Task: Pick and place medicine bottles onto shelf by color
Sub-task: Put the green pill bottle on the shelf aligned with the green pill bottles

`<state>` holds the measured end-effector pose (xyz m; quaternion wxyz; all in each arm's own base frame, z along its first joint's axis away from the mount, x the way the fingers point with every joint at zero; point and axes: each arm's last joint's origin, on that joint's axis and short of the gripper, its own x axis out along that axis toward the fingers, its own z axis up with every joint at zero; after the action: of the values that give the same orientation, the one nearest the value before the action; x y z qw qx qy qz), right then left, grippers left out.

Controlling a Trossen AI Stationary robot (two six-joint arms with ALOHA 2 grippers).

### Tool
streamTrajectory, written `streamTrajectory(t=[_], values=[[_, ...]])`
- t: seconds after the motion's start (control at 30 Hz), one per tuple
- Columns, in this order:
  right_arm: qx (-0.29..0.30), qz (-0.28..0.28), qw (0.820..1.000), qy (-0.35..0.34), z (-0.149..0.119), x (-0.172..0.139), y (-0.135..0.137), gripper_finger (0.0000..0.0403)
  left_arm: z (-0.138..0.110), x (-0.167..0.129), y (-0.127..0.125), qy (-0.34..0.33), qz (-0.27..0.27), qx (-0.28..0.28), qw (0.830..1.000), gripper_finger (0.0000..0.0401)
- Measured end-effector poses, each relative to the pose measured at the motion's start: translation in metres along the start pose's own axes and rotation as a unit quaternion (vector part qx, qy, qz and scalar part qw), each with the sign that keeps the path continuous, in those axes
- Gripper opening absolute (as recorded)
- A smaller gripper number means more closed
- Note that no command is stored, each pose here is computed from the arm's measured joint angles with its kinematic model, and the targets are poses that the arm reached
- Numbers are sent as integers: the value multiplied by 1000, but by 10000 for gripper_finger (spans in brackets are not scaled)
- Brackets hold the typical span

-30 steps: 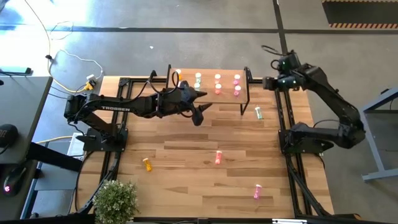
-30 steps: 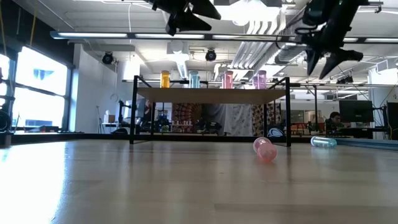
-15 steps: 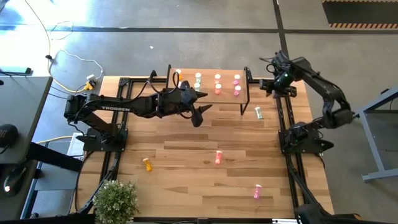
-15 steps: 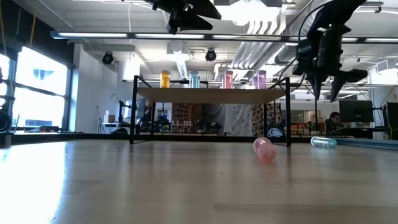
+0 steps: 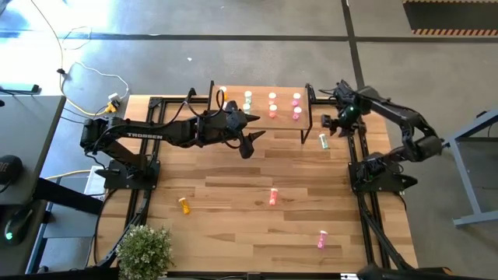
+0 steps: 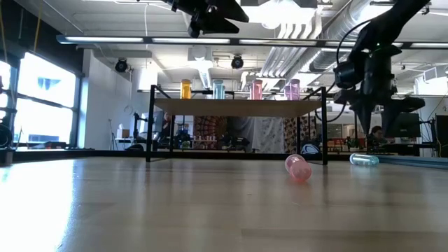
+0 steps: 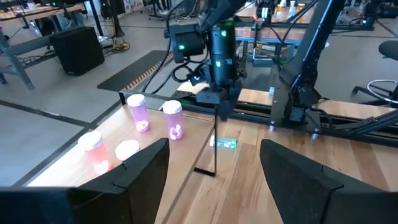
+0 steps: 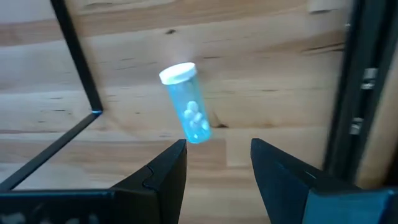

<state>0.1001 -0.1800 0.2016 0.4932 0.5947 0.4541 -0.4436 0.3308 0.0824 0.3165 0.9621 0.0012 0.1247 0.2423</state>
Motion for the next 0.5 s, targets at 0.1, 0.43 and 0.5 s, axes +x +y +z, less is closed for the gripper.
streamTrajectory(t=[0.1, 0.43, 0.5], values=[[-9, 11, 1000, -16, -6, 9, 4, 170, 0, 0, 1, 0, 1, 0, 1000, 241], [-71, 9, 996, -54, -23, 35, 15, 170, 0, 1, 3, 0, 4, -2, 1000, 241], [-81, -5, 995, -62, -25, 36, 16, 170, 0, 1, 3, 0, 4, -2, 1000, 241]])
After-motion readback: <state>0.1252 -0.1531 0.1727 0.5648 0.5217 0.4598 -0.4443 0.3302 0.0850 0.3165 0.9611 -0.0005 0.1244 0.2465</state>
